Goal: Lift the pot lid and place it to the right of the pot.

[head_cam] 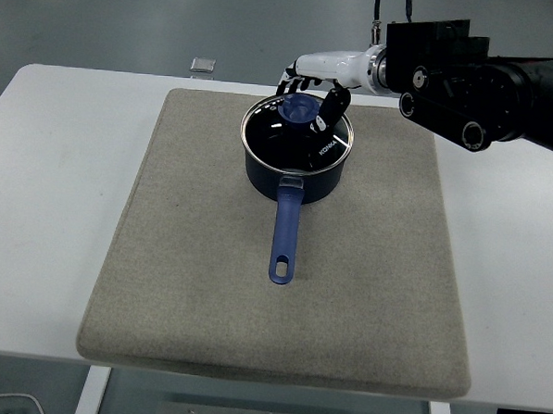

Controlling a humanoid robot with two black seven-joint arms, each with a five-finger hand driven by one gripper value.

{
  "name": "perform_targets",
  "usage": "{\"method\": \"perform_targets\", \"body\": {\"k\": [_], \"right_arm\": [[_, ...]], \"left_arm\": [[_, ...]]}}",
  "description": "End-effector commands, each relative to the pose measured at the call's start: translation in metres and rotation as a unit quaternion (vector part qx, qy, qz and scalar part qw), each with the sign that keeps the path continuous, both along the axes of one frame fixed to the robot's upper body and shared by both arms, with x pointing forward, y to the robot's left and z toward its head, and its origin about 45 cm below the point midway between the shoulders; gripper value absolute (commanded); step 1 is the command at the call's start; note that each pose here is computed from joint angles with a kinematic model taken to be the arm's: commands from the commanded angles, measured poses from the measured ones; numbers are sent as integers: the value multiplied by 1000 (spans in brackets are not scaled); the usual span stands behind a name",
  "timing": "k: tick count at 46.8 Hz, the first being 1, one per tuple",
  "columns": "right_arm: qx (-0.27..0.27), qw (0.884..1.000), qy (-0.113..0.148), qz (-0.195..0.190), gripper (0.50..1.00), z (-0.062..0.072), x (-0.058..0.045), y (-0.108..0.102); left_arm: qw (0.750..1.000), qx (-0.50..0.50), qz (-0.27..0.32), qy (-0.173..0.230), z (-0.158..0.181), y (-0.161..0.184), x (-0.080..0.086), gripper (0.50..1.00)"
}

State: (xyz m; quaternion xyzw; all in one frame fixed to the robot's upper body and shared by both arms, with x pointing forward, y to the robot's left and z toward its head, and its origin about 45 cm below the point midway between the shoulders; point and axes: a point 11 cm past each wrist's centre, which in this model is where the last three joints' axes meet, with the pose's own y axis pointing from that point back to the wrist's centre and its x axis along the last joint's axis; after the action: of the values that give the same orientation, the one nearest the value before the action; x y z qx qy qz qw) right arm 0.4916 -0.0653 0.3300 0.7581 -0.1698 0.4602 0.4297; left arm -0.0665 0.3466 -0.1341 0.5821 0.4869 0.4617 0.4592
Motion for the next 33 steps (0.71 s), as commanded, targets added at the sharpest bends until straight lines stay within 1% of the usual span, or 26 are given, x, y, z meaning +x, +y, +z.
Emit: {"method": "perform_targets", "body": {"k": [1,7,27,31,33], "right_arm": [[-2,1000,2,0,762,-1,0,-1],[-2,1000,2,0,750,-1,0,-1],[-1,1000,2,1,746,-1,-1,0],[-2,1000,4,1,721,-2,-1,0],[-2,1000,4,3,687,-1,-1,0]], "left_arm": [[1000,0,0,0,0,0,0,1000],[1000,0,0,0,0,0,0,1000],[1000,0,0,0,0,0,0,1000],[1000,0,0,0,0,0,0,1000],[1000,0,0,0,0,0,0,1000]]}}
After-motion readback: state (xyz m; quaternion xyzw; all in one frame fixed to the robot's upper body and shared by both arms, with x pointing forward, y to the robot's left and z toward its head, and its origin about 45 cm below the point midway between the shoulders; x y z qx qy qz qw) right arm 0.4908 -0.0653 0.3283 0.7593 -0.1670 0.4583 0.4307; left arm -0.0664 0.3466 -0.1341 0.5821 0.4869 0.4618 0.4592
